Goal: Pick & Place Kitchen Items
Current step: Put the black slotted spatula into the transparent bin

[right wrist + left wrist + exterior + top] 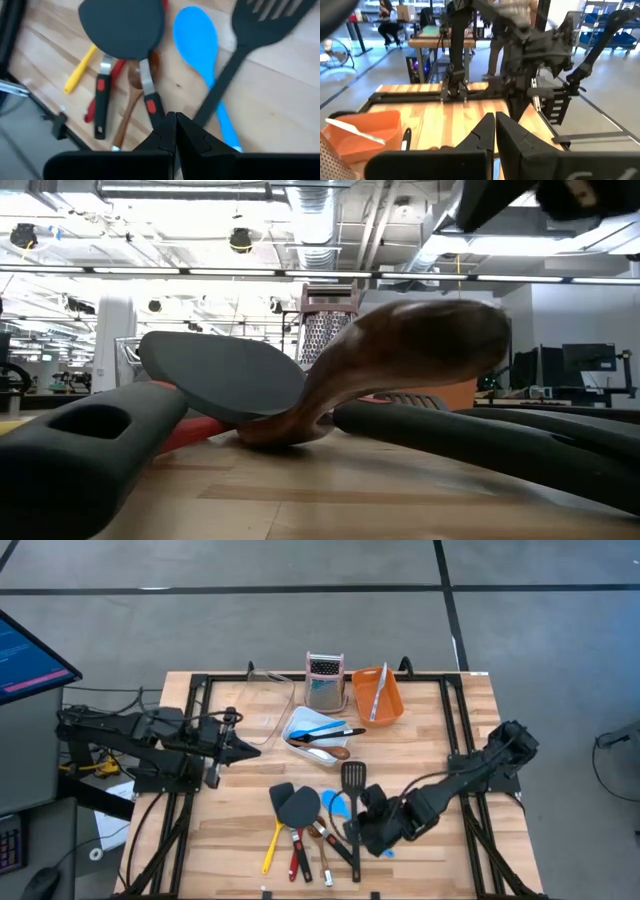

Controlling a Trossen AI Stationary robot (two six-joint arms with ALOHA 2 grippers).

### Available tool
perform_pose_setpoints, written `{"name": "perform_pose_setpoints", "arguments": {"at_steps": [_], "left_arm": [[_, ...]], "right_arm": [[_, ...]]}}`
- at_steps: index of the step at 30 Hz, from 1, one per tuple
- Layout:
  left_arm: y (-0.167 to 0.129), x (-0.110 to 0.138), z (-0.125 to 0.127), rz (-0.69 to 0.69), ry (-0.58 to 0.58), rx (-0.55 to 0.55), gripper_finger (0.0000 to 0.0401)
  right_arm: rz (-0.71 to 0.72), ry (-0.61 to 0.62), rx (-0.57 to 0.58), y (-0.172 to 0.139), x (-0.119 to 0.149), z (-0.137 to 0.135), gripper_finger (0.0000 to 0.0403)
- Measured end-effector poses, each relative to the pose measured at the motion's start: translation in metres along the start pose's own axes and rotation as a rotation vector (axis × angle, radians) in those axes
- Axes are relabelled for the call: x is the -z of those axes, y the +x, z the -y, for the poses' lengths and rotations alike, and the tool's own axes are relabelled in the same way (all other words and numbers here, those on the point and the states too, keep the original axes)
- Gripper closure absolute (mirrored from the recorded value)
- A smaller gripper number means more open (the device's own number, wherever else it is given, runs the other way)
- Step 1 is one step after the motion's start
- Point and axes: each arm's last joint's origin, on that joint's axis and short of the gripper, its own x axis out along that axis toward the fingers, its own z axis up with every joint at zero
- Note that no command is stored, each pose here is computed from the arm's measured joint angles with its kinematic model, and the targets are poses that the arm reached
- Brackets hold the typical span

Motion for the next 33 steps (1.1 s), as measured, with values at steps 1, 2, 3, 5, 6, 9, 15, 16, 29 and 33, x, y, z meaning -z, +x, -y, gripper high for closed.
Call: {"name": "perform_pose_setpoints", "arguments": {"at_steps": [1, 2, 3, 5, 6, 9, 15, 16, 29, 33], "left_arm": [[0.003, 0.002, 0.000, -0.013, 0.000, -0.001, 0.0399], [0.007, 0.002, 0.001, -0.022, 0.000, -0.001, 0.0399], [0.010, 0.004, 0.001, -0.035, 0.001, -0.001, 0.0399], [0.017, 0.008, 0.001, -0.064, 0.004, -0.004, 0.0399], [0.020, 0.009, 0.002, -0.074, 0.005, -0.005, 0.0399], [0.029, 0.013, 0.002, -0.108, 0.009, -0.010, 0.0399], [0.036, 0.018, 0.003, -0.142, 0.013, -0.012, 0.0399], [0.035, 0.018, 0.003, -0.138, 0.012, -0.012, 0.0399], [0.026, 0.012, 0.003, -0.099, 0.007, 0.005, 0.0399], [0.025, 0.012, 0.003, -0.097, 0.007, 0.006, 0.0399]], "right_arm": [[0.000, -0.016, 0.028, -0.002, 0.001, -0.003, 0.0403], [0.002, -0.030, 0.060, -0.005, 0.001, -0.006, 0.0403], [0.003, -0.043, 0.085, -0.007, 0.001, -0.011, 0.0403], [0.008, -0.066, 0.140, -0.014, 0.000, -0.020, 0.0403], [0.011, -0.069, 0.151, -0.017, -0.002, -0.026, 0.0403], [0.020, -0.074, 0.212, -0.023, -0.005, -0.040, 0.0403], [-0.004, 0.038, 0.260, -0.014, -0.005, -0.062, 0.0403], [-0.021, 0.063, 0.275, -0.009, -0.005, -0.064, 0.0403], [-0.244, 0.214, 0.475, 0.057, 0.021, -0.062, 0.0378], [-0.247, 0.240, 0.482, 0.061, 0.022, -0.062, 0.0337]]}}
